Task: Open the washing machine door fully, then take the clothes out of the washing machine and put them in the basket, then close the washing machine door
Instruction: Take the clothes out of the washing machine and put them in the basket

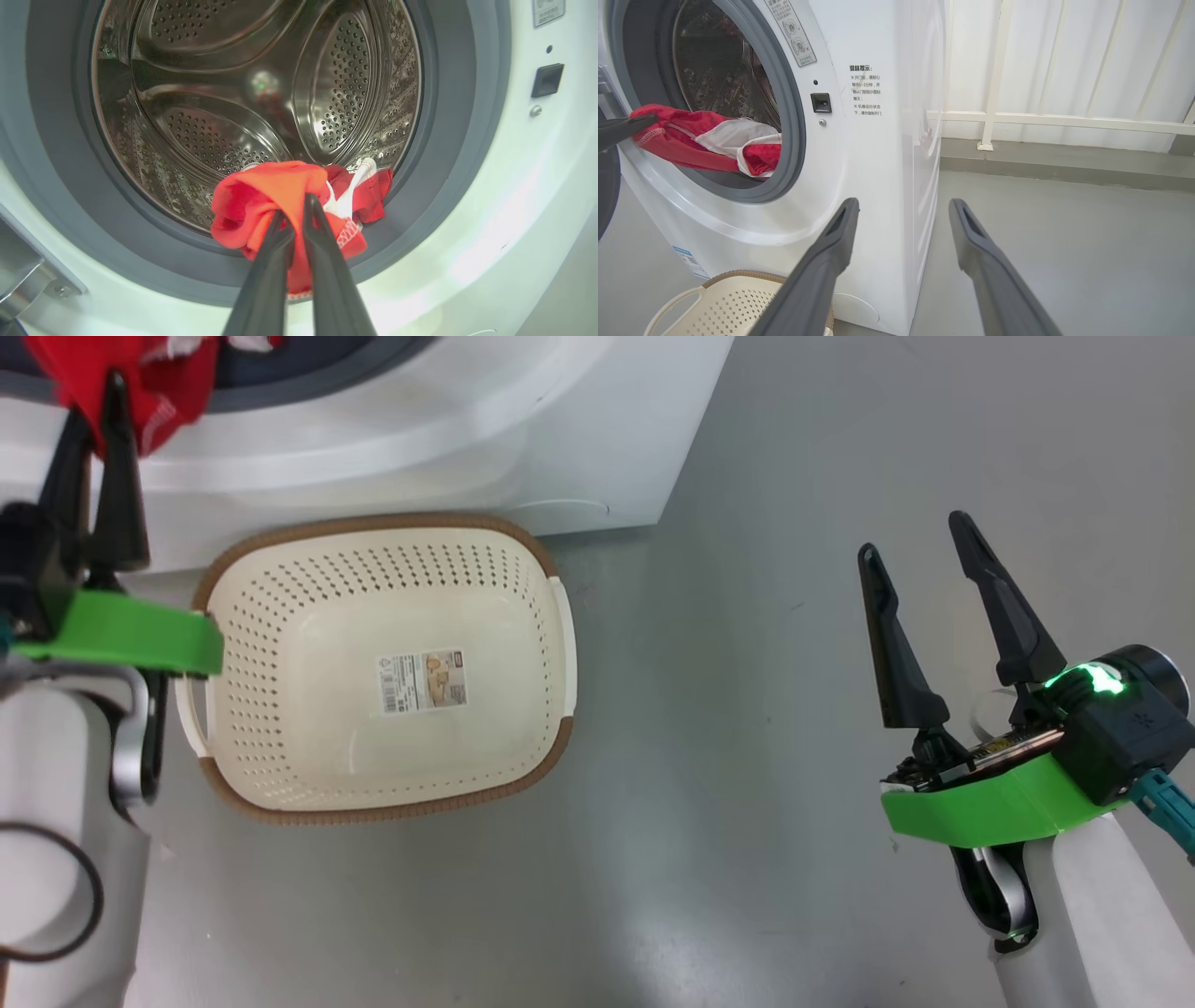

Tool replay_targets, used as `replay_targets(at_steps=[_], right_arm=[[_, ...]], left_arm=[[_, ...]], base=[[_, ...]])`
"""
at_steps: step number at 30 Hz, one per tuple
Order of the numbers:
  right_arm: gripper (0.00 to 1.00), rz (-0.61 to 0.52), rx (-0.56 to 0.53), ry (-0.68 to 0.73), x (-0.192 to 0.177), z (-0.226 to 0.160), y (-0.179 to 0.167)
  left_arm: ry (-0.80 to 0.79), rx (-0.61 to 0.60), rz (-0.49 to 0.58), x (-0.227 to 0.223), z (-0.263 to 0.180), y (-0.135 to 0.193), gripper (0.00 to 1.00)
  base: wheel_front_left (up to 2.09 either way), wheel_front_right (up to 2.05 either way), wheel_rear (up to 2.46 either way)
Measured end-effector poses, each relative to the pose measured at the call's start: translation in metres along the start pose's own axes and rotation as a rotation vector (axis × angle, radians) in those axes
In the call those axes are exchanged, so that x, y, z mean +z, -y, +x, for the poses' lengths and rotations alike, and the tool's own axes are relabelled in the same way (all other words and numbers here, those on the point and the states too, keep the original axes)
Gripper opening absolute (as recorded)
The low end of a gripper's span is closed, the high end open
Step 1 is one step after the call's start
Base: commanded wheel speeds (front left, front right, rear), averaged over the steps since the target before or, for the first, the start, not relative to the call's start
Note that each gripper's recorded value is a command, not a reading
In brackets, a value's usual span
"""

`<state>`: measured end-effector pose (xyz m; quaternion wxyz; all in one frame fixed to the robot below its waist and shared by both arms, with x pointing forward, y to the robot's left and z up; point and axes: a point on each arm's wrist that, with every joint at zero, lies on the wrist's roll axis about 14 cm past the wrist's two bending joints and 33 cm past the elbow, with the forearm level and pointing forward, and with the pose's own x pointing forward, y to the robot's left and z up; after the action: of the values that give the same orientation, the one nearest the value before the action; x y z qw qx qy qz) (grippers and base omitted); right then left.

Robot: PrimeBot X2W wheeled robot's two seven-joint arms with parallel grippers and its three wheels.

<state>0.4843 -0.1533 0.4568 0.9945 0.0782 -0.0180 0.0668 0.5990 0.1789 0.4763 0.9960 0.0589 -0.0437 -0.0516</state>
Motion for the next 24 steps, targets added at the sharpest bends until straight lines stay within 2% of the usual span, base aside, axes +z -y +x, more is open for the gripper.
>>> replay_targets(at_steps=[24], right_arm=[[1.00, 0.004, 0.016, 0.077, 0.044, -0.025, -0.013]], left_arm=[[0.053, 0.012, -0.090, 0.044, -0.082, 0.011, 0.00]], base=[[0.00, 0.00, 0.00]])
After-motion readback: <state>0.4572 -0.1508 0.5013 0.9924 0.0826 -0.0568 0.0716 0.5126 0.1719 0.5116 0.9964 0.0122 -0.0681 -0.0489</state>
